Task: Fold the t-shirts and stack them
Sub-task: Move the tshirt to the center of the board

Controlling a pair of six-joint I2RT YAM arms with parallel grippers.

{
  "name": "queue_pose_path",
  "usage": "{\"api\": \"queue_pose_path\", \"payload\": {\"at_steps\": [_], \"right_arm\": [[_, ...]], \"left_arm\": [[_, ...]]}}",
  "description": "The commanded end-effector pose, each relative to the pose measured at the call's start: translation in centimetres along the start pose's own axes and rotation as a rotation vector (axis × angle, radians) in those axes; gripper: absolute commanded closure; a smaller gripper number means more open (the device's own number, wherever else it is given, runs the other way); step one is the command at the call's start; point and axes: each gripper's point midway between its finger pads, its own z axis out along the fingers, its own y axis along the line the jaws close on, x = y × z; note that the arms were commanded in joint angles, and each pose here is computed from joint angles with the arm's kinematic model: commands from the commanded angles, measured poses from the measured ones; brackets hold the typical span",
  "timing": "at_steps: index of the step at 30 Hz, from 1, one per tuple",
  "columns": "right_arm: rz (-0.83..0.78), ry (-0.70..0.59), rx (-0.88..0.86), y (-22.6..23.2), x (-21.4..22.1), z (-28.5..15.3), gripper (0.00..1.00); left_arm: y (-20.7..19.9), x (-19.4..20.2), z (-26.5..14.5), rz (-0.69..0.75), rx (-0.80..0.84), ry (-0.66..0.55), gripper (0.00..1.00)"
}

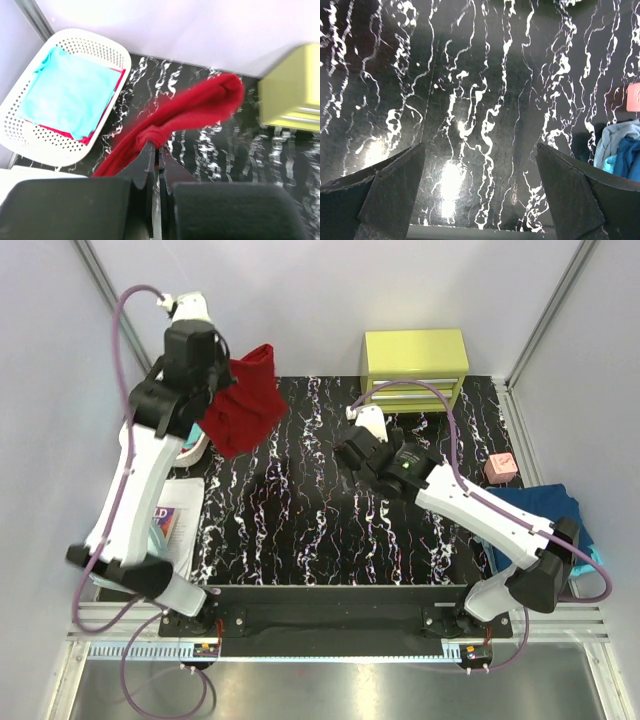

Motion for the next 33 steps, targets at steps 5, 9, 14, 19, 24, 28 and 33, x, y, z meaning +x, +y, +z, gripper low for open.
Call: {"api": "queue_pose_path", "payload": {"at_steps": [5,9,14,19,24,28,33], "right_arm": [[0.087,-0.141,0.004,-1.1,-4.9,-2.4,0.00],[0.109,-0.161,-0.005,-1.4,-5.5,-3.1,0.00],[0.134,-0.146,-0.039,-1.2,-4.8,-3.4,0.00],[0.157,-0.105,-0.076,-1.0,-2.9,-3.5,0.00],[0.184,-0.088,-0.064,-2.0,-1.4,-3.9,0.01],[0.223,-0.115,-0.034,-4.0,-1.2,-5.3,0.00],[0.278,-0.212,0.036,-7.7,-3.0,-8.1,0.00]], "left_arm": [[-0.5,5.5,-9.3,-0.019,0.059,0.033,1.00],[-0.6,13.0,-9.6,0.008,0.072,0.176,1.00],[-0.8,18.9,-9.6,0.046,0.071,0.283,1.00],[-3.0,20.7,-9.4,0.101,0.108,0.289,1.00],[-7.6,19.5,-9.3,0.155,0.197,0.277,1.00],[-14.1,20.3,-9.5,0.254,0.286,0.288,1.00],[-23.8,21.8,-12.8,0.340,0.469,0.291,1.00]]}}
